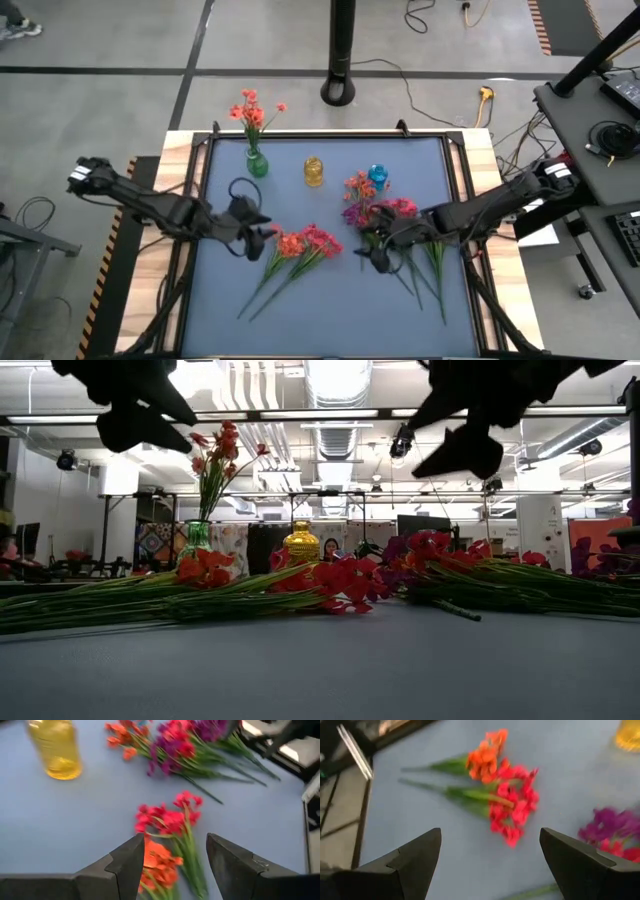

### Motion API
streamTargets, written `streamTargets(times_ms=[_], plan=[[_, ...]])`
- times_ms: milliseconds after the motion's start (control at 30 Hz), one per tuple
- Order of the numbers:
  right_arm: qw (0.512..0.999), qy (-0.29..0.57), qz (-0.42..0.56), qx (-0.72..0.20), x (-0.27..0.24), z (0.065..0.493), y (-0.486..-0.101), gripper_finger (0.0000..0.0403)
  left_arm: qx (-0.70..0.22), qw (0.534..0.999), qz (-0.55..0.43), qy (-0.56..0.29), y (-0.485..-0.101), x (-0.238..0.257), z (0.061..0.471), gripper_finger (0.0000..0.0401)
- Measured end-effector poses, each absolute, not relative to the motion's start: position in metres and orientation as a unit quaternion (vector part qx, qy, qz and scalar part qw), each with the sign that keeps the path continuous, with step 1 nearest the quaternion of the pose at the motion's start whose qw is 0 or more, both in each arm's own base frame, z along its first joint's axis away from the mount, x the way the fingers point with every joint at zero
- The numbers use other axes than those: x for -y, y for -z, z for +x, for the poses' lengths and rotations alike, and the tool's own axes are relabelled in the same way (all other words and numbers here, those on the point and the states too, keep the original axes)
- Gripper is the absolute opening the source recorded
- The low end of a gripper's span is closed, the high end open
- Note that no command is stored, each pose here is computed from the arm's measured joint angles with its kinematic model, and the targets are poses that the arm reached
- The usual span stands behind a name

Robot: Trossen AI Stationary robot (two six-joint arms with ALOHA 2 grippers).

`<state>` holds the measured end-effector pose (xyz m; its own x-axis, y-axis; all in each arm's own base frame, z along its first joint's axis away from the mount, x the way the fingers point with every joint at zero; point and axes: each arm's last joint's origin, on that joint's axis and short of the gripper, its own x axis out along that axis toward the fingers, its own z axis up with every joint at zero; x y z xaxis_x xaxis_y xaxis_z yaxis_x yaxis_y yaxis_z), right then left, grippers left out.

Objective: Sort flowers into vase by color
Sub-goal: Put the top left pink flowers into the blue vase

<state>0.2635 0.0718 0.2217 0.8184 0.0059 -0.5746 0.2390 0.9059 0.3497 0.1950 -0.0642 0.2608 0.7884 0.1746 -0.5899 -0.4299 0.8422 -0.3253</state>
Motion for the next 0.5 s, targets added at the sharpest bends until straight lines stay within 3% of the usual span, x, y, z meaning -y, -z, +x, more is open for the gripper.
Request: streamTargets(times_ms=[300,500], plan=[[0.912,0.112,0.217,-0.328,-0.068,0.283,-0.186,0.0331,-0.376,0.898,-0.166,-0.16,-0.257,0.098,0.231,0.0196],[0.885,0.158,0.234,-0.371,-0.055,0.28,-0.176,0.0331,-0.466,0.847,-0.155,-0.2,-0.247,0.108,0.246,0.0196]])
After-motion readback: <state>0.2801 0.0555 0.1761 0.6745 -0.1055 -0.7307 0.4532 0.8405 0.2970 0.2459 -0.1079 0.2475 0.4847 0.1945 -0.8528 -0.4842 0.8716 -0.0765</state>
